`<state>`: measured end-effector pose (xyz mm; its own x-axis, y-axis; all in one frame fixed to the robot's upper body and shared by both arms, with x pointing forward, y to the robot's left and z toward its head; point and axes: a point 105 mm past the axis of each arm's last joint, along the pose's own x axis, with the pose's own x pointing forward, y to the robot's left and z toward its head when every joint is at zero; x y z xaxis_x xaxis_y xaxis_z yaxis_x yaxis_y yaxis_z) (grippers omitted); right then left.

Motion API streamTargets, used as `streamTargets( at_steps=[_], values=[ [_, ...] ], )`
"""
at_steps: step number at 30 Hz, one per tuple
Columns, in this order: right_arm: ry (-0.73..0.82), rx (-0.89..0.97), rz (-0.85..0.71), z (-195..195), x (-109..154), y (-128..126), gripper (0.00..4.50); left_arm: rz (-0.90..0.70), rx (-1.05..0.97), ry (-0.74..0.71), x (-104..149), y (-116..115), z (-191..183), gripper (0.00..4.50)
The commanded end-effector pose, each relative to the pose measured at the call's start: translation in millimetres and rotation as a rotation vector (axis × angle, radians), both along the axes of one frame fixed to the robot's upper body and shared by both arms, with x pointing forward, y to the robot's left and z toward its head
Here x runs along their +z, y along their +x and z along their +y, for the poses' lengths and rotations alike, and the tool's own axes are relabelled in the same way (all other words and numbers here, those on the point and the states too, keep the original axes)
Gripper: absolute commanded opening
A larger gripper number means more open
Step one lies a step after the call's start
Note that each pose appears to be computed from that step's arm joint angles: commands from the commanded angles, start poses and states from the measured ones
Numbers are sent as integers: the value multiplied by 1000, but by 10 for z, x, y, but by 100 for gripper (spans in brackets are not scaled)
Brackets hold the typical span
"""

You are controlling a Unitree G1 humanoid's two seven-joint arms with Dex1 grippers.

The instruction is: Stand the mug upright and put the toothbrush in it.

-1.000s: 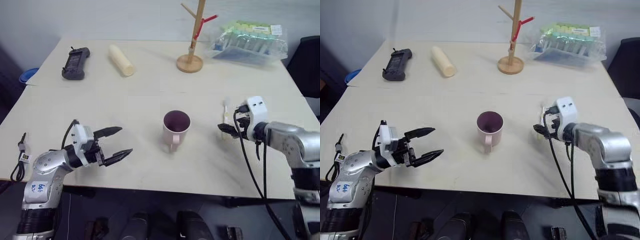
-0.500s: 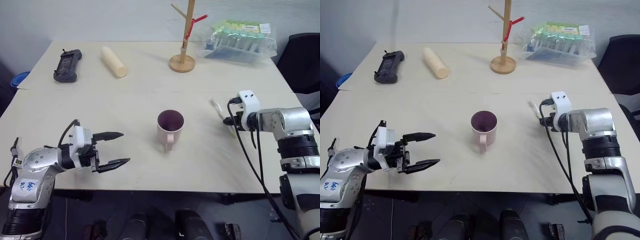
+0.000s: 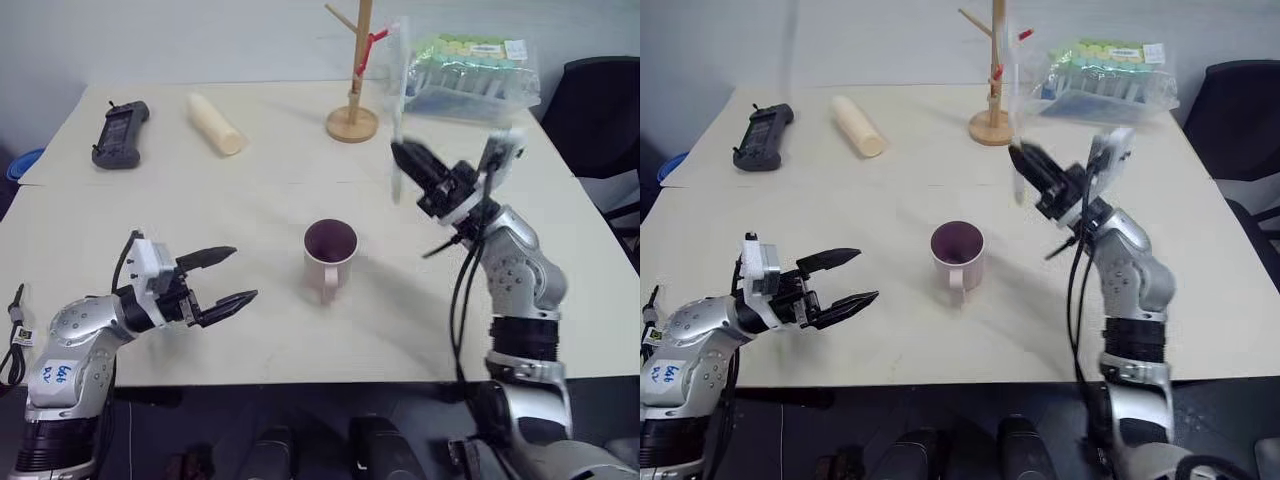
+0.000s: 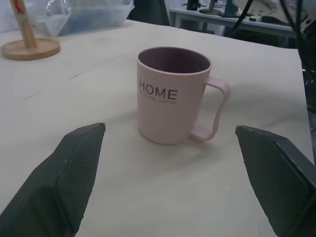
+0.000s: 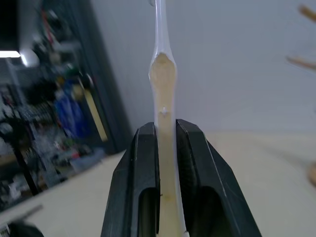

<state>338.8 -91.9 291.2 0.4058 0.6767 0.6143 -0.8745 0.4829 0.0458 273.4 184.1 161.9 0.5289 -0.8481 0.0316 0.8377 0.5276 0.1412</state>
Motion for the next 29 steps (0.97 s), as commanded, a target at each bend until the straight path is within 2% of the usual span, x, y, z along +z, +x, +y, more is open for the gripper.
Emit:
streamTargets(
  at_steps=[1,5,9,10,12,16,21,23,26,29],
  values=[
    [-32,59,-103,307,-78,-147,16,-32,-4,-16,32,-16,-77,450],
    [-110,86,-154,462,-451,-174,16,-27,-2,-9,-15,-42,-80,450],
    [-171,52,-198,430,-690,-175,16,-20,-13,1,-30,-101,-78,450],
    [-170,42,-189,406,-728,-161,87,-20,-13,-1,-28,-110,-70,450],
    [-186,43,-190,395,-774,-163,141,-27,1,11,-32,-106,-44,450],
    [-198,18,-215,305,-711,-179,279,-31,4,36,-53,-116,-16,450],
    [-369,50,-184,-161,-695,-400,448,-33,65,129,-43,-203,246,450],
    [-476,48,-142,-368,-799,-476,448,-13,100,180,-96,-247,376,450],
    [-757,12,-56,-888,-1215,-560,448,41,186,245,-262,-308,639,450],
    [-860,-16,-46,-1126,-1449,-575,448,18,227,294,-354,-326,749,450]
  ],
)
